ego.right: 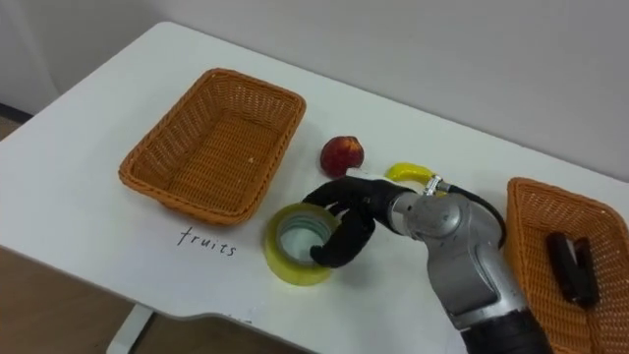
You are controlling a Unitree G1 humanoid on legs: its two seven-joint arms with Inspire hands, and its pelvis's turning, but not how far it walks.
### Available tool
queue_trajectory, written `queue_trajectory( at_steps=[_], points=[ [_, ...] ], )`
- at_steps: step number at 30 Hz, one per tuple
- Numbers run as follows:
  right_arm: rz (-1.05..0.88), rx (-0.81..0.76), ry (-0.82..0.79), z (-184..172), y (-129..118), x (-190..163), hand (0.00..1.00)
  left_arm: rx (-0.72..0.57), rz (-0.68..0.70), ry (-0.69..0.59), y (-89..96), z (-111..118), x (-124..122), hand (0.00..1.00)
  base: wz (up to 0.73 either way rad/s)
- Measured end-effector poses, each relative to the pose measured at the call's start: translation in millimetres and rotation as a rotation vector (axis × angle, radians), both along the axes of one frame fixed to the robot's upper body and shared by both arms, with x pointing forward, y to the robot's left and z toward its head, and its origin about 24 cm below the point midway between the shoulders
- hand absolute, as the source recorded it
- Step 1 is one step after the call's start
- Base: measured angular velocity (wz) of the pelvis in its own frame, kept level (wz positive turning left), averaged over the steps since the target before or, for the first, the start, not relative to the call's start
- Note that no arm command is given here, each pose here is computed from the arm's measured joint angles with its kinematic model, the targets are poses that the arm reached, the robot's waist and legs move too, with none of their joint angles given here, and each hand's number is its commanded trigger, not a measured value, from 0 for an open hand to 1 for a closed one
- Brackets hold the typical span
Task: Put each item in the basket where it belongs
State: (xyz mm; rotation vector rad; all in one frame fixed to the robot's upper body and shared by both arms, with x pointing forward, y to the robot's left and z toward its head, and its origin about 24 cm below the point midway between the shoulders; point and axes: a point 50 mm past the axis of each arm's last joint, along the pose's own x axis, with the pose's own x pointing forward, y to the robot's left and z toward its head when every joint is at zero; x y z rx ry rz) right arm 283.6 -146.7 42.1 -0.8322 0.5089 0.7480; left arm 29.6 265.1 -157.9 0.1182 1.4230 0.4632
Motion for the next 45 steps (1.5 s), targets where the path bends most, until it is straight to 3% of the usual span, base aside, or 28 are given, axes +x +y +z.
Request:
queue_trajectory(
  at_steps=[20, 34, 41, 45],
  points=[
    [0.014, -0.036, 0.042, -4.7, 1.6, 1.3, 1.0, 0.051, 0.014, 0.05, 6.3, 0.4, -0.1, 0.0, 0.01],
    [-0.029, 0.074, 0.034, -8.0, -9.4, -5.4, 1.0, 0.086, 0.013, 0.023, 8.3, 1.8, 0.9, 0.0, 0.0],
    [-0.23, 0.276, -0.167, 16.8, -45.6, -10.3, 1.0, 0.089, 0.072, 0.004, 7.7, 1.4, -18.2, 0.0, -0.03],
    [-0.37, 0.294, -0.346, 36.1, -71.5, -6.3, 1.0, 0.082, 0.099, -0.041, 0.9, 0.2, -18.8, 0.0, -0.08]
  ],
)
